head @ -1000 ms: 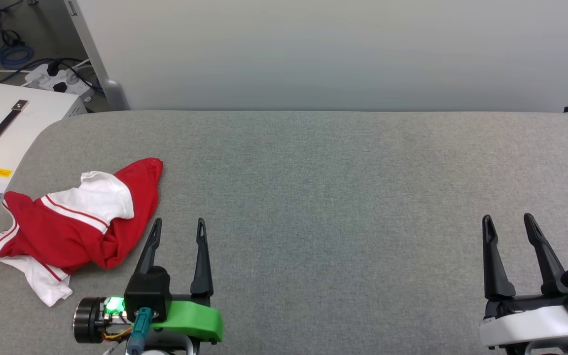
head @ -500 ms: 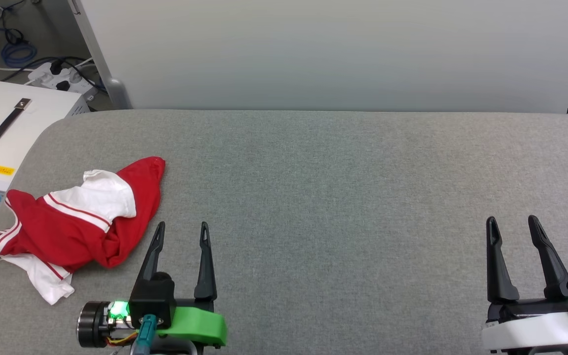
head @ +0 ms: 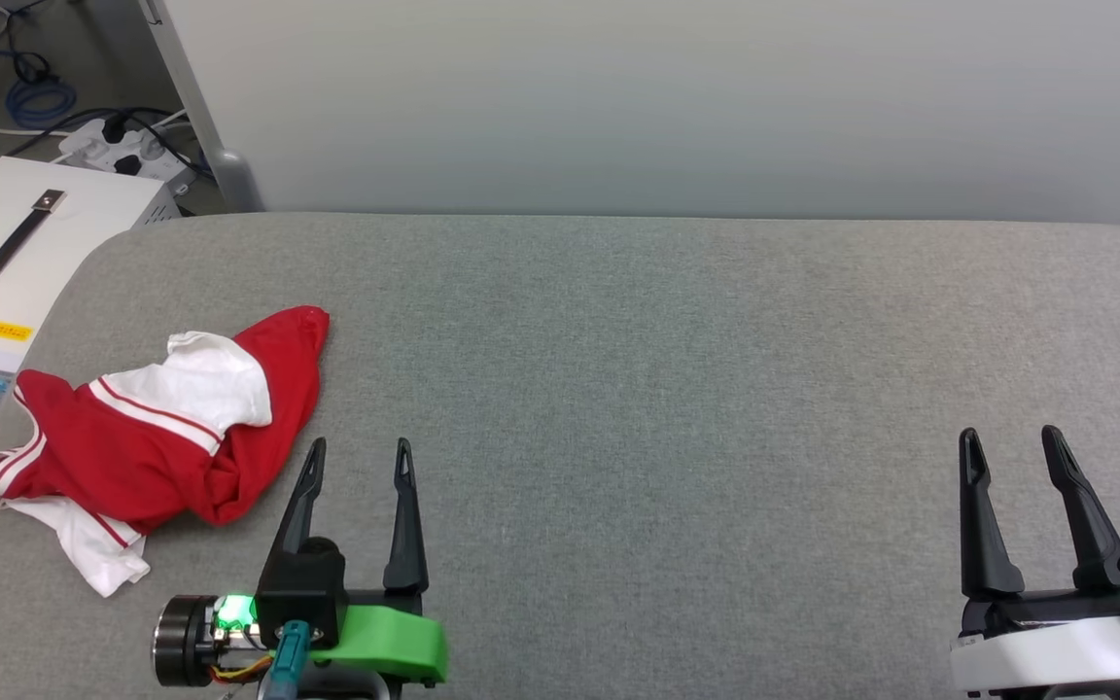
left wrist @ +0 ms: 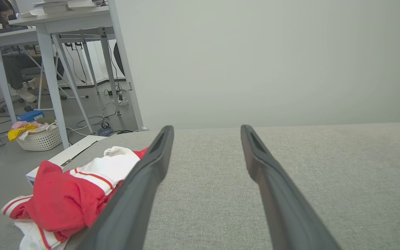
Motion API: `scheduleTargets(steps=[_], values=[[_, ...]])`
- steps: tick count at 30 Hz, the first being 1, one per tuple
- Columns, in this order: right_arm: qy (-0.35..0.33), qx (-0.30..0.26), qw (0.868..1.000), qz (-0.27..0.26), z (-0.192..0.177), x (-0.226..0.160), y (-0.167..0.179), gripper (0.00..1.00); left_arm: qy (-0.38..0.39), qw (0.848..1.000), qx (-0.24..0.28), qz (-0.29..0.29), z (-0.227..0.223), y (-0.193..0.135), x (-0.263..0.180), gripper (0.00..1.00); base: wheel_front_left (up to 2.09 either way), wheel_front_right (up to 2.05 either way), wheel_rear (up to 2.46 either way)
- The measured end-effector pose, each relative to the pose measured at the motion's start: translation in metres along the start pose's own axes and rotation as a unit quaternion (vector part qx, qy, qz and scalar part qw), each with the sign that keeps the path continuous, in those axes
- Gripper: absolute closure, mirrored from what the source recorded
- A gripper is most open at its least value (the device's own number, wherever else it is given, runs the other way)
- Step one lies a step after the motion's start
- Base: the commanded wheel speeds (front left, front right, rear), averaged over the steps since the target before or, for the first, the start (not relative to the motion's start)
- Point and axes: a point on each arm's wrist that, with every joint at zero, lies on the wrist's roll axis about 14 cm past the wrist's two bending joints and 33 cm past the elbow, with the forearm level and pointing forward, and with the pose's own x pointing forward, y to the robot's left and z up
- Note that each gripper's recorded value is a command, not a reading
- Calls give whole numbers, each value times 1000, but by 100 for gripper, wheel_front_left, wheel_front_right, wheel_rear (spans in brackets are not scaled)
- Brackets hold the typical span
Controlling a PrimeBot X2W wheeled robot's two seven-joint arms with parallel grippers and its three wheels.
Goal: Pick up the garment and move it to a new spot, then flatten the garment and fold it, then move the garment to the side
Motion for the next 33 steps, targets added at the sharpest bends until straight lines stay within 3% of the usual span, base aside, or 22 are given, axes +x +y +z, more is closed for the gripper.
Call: scheduleTargets(steps=[10,23,33], values=[[6,7,1000,22,-7,10,13,0,7,999,8,34,-3,21,-6,0,0,0,0],[24,34,993,113,-29,37,73,0,14,991,25,132,-1,81,-34,0,0,0,0],[40,58,979,191,-47,50,128,0,25,975,38,215,2,125,-71,0,0,0,0]])
